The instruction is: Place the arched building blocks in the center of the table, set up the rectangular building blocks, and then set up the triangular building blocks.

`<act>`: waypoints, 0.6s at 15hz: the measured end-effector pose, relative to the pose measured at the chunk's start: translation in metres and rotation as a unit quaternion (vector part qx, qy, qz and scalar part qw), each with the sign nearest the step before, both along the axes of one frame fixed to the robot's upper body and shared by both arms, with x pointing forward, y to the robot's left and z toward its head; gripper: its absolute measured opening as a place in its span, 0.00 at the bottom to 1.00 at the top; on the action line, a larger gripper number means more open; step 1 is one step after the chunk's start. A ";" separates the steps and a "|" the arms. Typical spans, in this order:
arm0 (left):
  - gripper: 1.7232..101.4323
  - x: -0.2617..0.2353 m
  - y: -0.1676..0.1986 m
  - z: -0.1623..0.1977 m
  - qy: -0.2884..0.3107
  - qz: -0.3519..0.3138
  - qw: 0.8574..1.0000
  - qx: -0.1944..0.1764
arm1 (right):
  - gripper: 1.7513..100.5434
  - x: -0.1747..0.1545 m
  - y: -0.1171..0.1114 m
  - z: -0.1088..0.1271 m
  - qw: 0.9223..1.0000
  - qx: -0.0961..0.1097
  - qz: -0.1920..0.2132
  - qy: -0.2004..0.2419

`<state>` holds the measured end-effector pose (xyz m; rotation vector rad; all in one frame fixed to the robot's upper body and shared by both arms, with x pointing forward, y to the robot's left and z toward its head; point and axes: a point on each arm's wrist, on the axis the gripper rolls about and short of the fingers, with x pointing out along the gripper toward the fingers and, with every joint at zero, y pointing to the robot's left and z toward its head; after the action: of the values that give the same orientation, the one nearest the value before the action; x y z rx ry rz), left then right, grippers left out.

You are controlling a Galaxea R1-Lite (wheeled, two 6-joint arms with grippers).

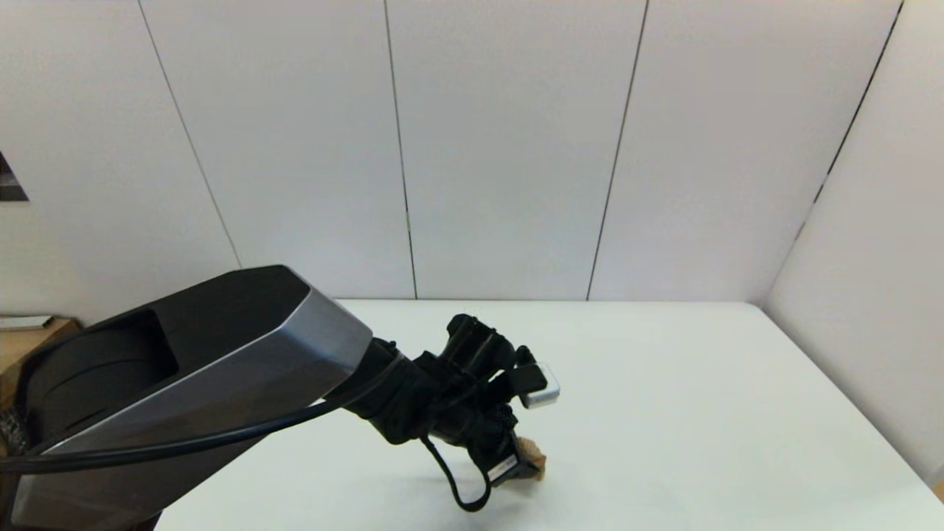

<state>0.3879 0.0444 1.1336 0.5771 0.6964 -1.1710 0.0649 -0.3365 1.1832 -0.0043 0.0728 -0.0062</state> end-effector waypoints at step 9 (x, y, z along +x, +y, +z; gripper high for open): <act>0.87 -0.029 0.054 0.156 -0.085 0.073 0.990 -0.082 | 0.97 0.000 0.000 0.000 1.000 0.000 0.000 -0.001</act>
<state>0.3591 0.0983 1.2895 0.4733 0.4826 -1.0187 0.0648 -0.3365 1.1835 -0.0042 0.0715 -0.0058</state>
